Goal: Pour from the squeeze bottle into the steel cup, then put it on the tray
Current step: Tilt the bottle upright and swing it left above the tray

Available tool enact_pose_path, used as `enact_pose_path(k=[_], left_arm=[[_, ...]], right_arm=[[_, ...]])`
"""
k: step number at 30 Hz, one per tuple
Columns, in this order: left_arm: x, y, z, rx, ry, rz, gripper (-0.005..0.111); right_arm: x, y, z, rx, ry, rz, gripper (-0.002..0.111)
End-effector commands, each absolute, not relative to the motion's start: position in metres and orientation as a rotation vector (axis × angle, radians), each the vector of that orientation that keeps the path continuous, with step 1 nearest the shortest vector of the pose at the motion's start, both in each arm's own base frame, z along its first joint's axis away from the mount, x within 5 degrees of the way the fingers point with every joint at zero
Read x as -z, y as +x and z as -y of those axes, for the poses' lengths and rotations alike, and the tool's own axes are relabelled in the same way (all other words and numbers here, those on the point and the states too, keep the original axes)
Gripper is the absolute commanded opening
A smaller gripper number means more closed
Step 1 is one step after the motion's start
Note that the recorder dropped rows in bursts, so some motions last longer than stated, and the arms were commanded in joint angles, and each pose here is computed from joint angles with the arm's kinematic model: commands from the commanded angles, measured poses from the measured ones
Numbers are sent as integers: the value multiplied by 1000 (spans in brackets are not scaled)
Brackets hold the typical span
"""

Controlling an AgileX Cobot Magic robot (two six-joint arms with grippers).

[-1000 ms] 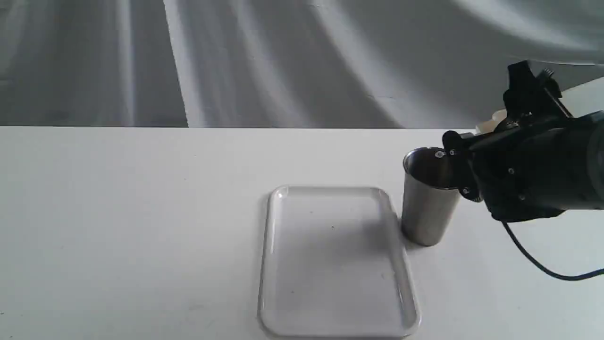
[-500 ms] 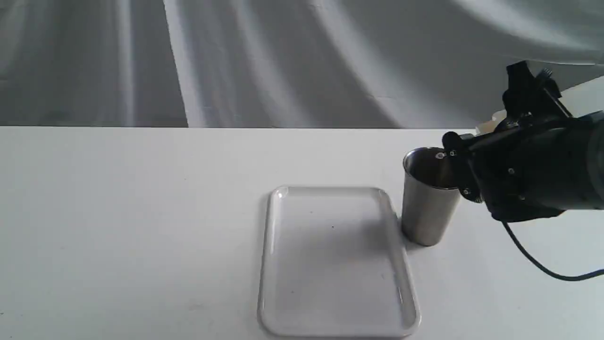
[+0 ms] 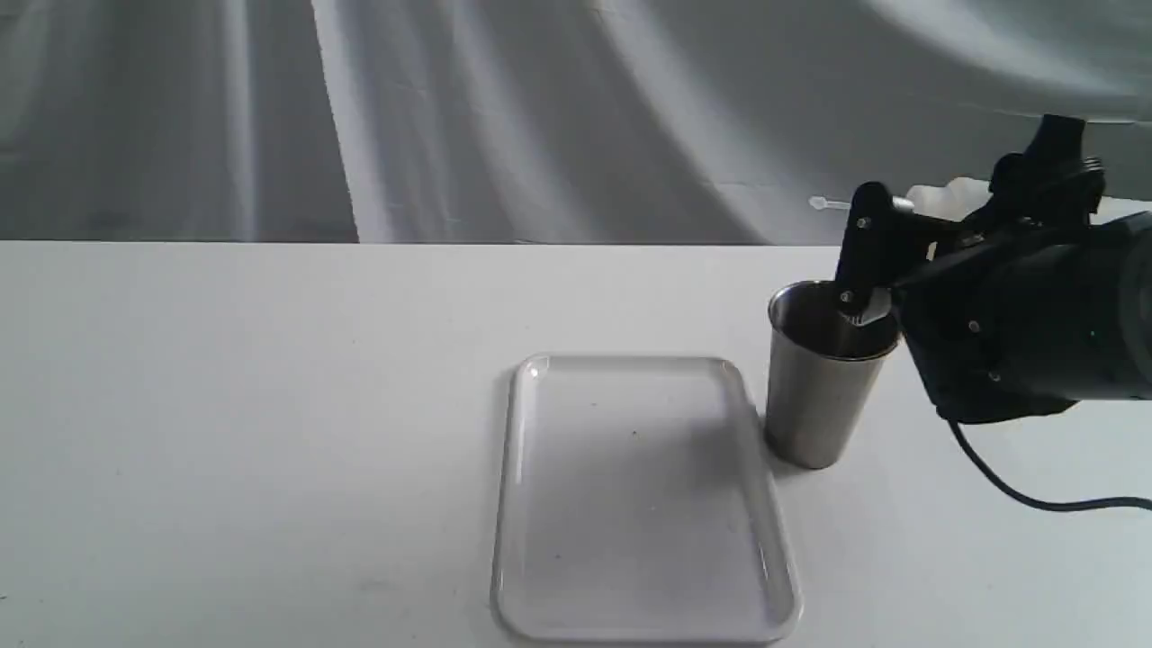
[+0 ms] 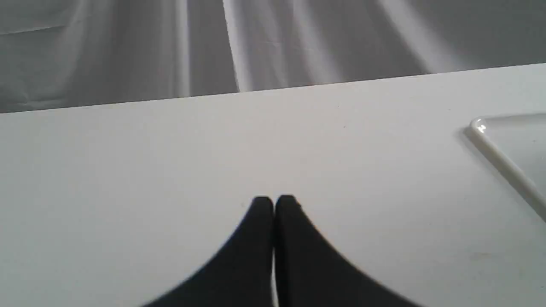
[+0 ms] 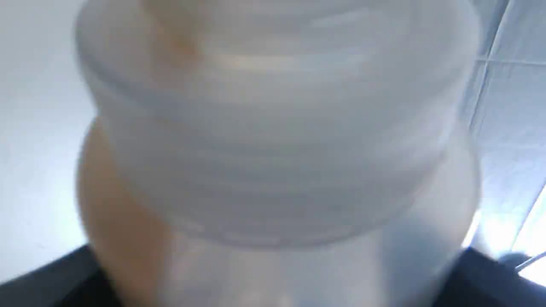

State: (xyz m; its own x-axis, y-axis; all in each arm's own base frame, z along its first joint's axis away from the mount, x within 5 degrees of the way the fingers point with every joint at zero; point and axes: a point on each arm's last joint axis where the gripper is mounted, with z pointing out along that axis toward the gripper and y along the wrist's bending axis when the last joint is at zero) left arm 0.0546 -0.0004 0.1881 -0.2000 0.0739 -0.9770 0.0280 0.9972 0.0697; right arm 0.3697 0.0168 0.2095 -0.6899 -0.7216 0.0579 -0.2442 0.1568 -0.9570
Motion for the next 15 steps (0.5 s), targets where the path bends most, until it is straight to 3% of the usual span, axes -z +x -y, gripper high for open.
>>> enact_pose_path(k=[1,15], left_arm=[[-187,55,0,-39,69,-1767,0],[-187,55,0,-41,72,-1767,0]], right_arm=[[-221,370,-18,1523,-783,-1985,34],[-220,366,-23,1309,-453,-1994,34]])
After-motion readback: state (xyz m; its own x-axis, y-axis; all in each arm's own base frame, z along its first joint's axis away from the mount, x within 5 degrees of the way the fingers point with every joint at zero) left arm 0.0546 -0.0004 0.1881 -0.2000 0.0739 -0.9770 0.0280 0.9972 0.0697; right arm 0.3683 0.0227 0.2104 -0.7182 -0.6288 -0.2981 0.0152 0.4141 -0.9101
